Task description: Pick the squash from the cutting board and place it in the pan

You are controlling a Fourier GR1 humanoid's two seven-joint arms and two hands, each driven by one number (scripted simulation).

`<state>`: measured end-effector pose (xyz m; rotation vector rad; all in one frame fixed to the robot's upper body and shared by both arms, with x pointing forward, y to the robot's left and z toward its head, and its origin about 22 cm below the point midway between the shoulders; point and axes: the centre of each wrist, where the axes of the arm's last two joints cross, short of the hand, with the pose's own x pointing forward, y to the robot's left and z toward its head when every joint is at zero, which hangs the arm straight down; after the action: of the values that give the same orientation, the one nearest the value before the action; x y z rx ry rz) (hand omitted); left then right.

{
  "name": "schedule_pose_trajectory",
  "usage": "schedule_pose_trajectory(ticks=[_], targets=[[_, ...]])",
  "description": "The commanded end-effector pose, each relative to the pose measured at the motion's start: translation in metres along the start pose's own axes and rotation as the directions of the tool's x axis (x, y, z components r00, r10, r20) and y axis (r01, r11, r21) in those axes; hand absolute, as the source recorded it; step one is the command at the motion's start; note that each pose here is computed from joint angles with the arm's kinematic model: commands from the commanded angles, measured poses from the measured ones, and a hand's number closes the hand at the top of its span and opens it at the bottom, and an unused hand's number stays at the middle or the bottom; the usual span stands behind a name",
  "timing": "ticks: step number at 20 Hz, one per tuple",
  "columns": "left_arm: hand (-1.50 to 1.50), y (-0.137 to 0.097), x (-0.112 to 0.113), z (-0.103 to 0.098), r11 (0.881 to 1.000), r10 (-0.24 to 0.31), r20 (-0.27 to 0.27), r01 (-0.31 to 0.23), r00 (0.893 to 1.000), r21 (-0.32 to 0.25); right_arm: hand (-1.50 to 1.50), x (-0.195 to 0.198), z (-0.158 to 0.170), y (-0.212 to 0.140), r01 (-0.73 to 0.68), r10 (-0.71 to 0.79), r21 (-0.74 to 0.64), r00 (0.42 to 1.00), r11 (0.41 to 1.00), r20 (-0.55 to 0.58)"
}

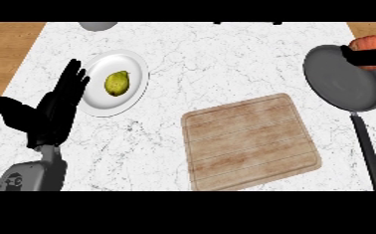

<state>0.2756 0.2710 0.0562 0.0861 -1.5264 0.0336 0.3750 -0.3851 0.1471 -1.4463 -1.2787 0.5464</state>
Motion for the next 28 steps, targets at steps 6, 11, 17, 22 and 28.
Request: schedule_pose_trajectory(ticks=[6, 11, 17, 22, 28], targets=[[0.00, -0.009, 0.009, -0.002, 1.000, -0.009, 0.012, 0.009, 1.000, -0.019, 1.50, -0.066, 0.003, 0.051, 0.083, -0.086, 0.066, 0.995, 0.994, 0.047], [0.00, -0.009, 0.002, -0.013, 1.000, 0.007, 0.020, -0.007, 1.000, -0.022, 1.50, -0.083, 0.009, 0.064, 0.043, -0.046, 0.095, 0.999, 0.995, 0.027], [0.00, -0.018, 0.010, -0.017, 0.999, 0.000, 0.026, 0.001, 1.000, -0.046, -1.50, -0.089, 0.015, 0.075, 0.123, -0.072, 0.207, 0.968, 0.971, -0.239], [0.00, -0.012, 0.017, -0.021, 0.999, -0.003, 0.019, 0.003, 1.000, -0.041, -1.50, -0.100, 0.022, 0.077, 0.194, -0.142, 0.264, 0.969, 0.945, -0.203], [0.00, -0.010, 0.005, -0.005, 1.000, 0.008, 0.006, -0.008, 1.000, -0.017, -1.50, -0.131, 0.020, 0.052, 0.418, -0.402, 0.070, 0.900, 0.906, -0.168]])
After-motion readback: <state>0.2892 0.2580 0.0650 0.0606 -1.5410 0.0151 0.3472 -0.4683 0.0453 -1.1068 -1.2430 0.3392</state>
